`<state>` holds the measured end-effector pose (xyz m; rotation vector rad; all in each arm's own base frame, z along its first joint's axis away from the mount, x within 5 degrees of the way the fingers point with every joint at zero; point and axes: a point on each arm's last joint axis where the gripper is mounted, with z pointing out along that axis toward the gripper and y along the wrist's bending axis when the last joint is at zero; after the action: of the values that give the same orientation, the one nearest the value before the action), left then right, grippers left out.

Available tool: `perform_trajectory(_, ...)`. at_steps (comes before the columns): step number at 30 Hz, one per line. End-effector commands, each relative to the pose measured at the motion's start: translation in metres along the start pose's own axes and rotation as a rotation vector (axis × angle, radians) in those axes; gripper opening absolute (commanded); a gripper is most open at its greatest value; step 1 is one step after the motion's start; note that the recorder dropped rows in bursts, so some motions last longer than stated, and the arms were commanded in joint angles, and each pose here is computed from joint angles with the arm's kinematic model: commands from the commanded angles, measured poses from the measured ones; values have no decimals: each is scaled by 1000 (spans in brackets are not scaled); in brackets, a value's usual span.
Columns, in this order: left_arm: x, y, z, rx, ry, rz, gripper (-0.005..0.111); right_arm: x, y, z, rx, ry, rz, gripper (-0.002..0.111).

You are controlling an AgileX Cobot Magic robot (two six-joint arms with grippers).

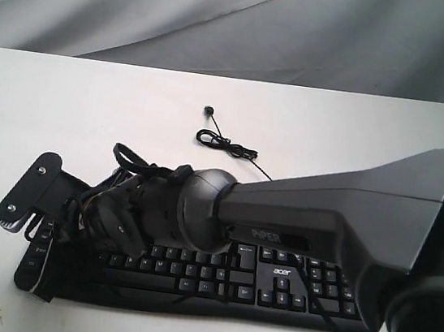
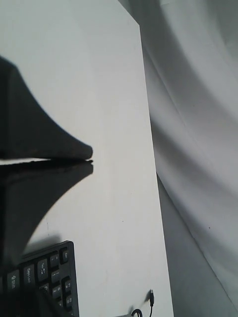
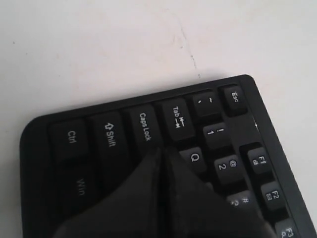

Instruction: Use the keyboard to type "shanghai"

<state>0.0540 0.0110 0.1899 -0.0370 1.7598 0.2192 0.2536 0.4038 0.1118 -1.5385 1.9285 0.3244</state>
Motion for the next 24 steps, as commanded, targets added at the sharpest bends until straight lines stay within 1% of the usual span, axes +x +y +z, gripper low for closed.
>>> perform_trajectory(1,0,-1,0,8,-11,-5,0,-15,-9,-22,16,-31,-3,0)
perform_trajectory(4,0,-1,0,8,-11,-5,0,-17,-14,-36,25,-31,-8,0)
perform_trajectory(8,0,-1,0,8,-11,-5,0,-7,-21,-55,41,-26,10,0)
perform_trajectory(14,0,-1,0,8,-11,-5,0,33,-34,-86,74,18,71,0)
perform_trajectory(18,0,-1,0,8,-11,-5,0,54,-41,-98,94,41,102,0)
perform_trajectory(21,0,-1,0,8,-11,-5,0,65,-42,-99,98,61,119,0)
perform_trajectory(24,0,-1,0,8,-11,-5,0,66,-44,-99,101,61,122,0)
